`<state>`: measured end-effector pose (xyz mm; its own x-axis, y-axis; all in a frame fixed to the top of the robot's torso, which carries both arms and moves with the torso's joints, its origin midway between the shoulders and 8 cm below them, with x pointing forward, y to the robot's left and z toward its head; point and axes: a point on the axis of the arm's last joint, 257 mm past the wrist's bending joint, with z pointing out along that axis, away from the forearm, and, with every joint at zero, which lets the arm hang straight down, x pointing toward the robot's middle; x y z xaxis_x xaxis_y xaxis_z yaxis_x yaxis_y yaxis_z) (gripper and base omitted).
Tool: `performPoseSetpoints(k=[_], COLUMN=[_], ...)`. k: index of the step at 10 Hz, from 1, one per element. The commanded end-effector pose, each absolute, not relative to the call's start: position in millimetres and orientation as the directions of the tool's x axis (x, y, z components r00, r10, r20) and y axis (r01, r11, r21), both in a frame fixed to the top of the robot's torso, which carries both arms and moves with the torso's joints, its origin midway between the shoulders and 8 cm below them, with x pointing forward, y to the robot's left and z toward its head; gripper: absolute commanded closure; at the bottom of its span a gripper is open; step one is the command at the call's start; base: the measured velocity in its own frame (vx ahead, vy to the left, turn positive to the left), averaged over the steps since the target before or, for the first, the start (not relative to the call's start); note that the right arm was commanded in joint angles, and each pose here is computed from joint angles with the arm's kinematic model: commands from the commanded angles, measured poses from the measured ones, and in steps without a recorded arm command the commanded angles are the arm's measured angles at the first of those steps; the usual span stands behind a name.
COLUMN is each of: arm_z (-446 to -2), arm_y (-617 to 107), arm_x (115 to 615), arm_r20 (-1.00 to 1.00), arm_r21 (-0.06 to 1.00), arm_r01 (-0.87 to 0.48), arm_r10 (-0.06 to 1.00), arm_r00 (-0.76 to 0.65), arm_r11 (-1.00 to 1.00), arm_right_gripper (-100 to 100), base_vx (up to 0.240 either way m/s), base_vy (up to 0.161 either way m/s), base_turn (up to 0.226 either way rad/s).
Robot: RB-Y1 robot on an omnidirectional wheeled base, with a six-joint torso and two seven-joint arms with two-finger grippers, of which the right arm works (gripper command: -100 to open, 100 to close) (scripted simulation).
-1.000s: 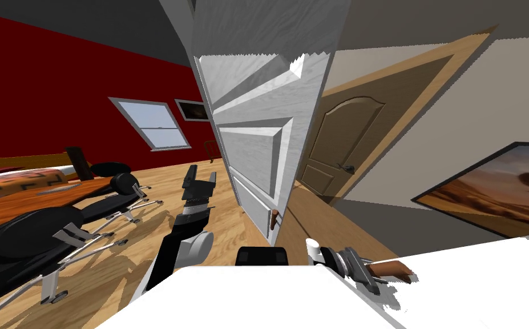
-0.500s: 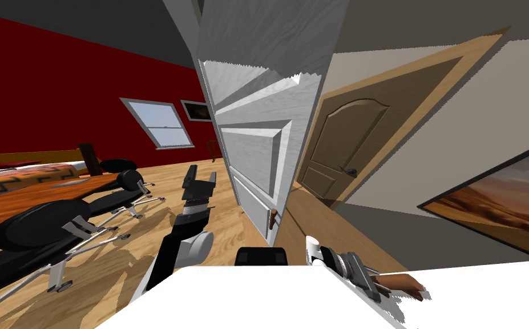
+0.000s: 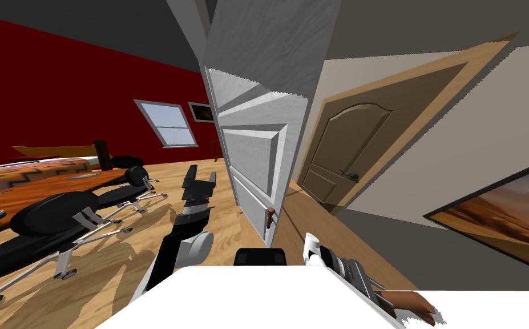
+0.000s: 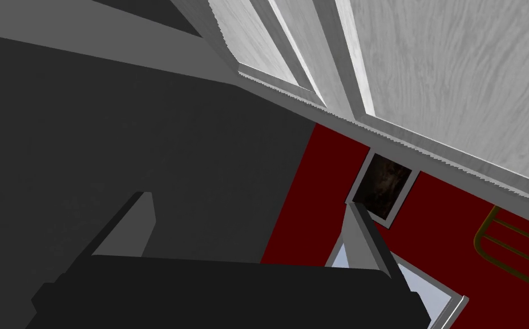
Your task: Push the door open
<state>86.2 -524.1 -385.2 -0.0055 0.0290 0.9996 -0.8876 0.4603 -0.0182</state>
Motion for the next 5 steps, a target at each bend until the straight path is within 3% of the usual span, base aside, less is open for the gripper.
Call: performPoseSetpoints(k=[1,2,5], arm_z=[-385,-384,-385], arm_y=[-524,-538,-547], arm_x=[86,75,59], arm_r20=[1.0,0.999,0.999], arm_r21=[-0.018,-0.028,-0.034], arm_r01=[-0.888,-0.87,-0.842], arm_r10=[0.029,0.03,0.025], arm_r00=[-0.005,-0.015,-0.025], arm_r11=[0.46,0.492,0.538], arm_right_gripper=[100,100,100], base_vx=[0.002,-0.058,-0.052], base_vy=[-0.039,-0.085,-0.165], base_turn=[0.02,0.048,0.014])
